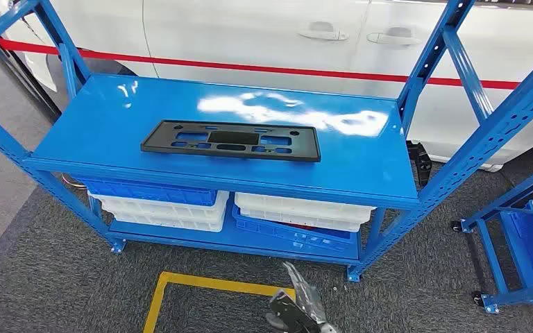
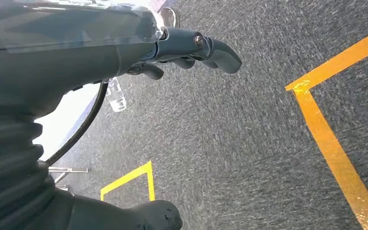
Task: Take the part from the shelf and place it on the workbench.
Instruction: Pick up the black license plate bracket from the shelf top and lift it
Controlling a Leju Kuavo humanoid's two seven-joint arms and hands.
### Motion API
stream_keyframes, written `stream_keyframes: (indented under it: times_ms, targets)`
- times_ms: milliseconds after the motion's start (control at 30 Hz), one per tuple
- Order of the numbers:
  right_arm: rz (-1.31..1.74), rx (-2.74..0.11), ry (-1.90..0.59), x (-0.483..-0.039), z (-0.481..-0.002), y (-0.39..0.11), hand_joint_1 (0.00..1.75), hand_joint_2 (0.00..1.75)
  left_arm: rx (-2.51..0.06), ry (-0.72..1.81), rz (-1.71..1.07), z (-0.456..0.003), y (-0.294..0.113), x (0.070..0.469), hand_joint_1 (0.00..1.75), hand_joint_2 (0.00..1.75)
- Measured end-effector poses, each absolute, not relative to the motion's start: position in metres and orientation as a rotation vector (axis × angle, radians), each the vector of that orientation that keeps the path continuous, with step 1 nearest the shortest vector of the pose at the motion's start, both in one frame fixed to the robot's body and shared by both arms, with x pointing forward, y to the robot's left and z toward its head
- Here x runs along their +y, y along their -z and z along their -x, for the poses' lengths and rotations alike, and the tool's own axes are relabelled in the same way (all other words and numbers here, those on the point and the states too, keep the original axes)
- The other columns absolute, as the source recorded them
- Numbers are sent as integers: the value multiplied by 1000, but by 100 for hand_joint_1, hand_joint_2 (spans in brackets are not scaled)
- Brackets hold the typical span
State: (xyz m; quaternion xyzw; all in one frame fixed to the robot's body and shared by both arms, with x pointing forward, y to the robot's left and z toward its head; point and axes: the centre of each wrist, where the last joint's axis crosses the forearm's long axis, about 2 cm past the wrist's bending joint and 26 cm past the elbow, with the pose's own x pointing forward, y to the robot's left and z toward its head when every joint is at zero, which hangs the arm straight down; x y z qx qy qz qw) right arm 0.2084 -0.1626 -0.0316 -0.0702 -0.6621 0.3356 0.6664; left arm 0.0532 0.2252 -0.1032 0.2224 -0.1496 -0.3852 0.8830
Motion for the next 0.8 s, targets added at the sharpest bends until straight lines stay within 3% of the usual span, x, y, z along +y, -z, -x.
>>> stream_keyframes:
  times_ms: [33,67,133,200,433,567,800]
  targets:
    - [160,-1528,-770,-159,-211,27,0,116,-313,806,-462,-53,103,225,0,175]
    - [164,-1557,-780,-155,-214,22,0,87,-315,808,-462,-53,103,225,0,175]
    - [189,-1671,-811,-143,-224,2,0,87,-320,821,-461,-53,103,225,0,175]
    - [241,-1778,-829,-134,-232,-17,0,175,-324,831,-461,-54,103,225,0,175]
    - [427,-2006,-854,-115,-240,-57,0,175,-332,854,-449,-54,103,225,0,175]
    - [495,-2066,-886,-112,-238,-64,0,175,-345,818,-398,-53,104,225,0,0]
    - [625,-2138,-994,-112,-229,-73,0,175,-391,668,-317,-51,105,227,0,0]
